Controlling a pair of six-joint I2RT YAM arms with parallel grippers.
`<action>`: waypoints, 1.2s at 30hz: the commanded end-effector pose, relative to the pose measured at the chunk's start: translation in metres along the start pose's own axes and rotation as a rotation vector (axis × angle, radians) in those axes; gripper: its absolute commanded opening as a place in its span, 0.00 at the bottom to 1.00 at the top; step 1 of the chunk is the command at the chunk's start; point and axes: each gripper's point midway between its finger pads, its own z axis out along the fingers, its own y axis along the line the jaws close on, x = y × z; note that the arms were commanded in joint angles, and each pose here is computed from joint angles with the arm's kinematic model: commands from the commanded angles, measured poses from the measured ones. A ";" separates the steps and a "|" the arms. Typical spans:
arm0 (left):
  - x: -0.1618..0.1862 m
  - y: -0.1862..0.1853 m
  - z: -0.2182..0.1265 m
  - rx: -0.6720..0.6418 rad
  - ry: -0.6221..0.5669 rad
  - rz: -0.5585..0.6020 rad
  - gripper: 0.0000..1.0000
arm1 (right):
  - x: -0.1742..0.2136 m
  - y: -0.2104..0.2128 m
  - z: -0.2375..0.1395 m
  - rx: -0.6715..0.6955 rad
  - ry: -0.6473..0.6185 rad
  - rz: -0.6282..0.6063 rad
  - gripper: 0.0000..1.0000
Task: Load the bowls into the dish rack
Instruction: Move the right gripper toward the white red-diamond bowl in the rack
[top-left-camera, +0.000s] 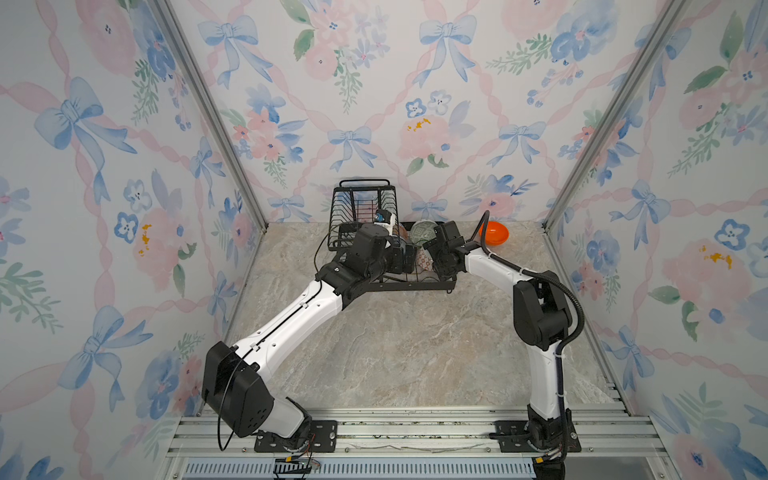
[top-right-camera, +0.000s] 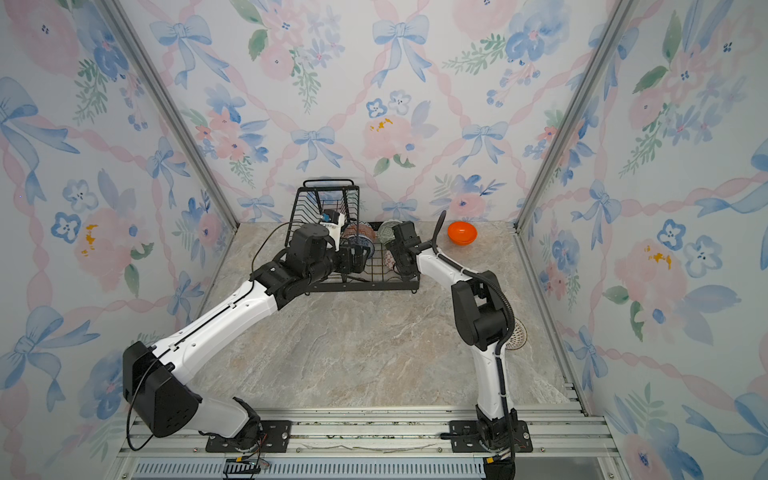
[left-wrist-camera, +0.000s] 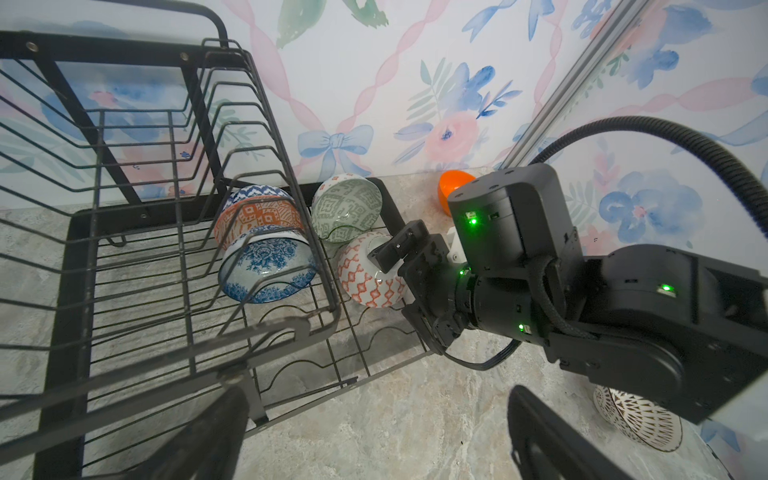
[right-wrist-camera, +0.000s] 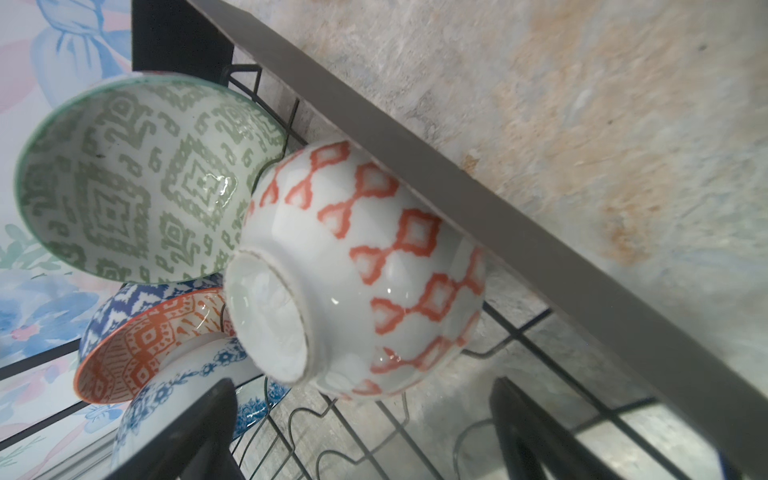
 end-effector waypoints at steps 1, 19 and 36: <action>-0.002 0.005 -0.012 0.003 -0.012 0.018 0.98 | 0.005 -0.019 0.012 0.086 -0.024 0.011 0.97; 0.007 0.013 -0.029 0.000 -0.018 0.041 0.98 | 0.016 -0.011 0.029 0.068 -0.123 0.031 0.97; 0.015 0.015 -0.031 -0.005 -0.008 0.052 0.98 | -0.016 0.032 0.041 -0.058 -0.162 -0.036 0.97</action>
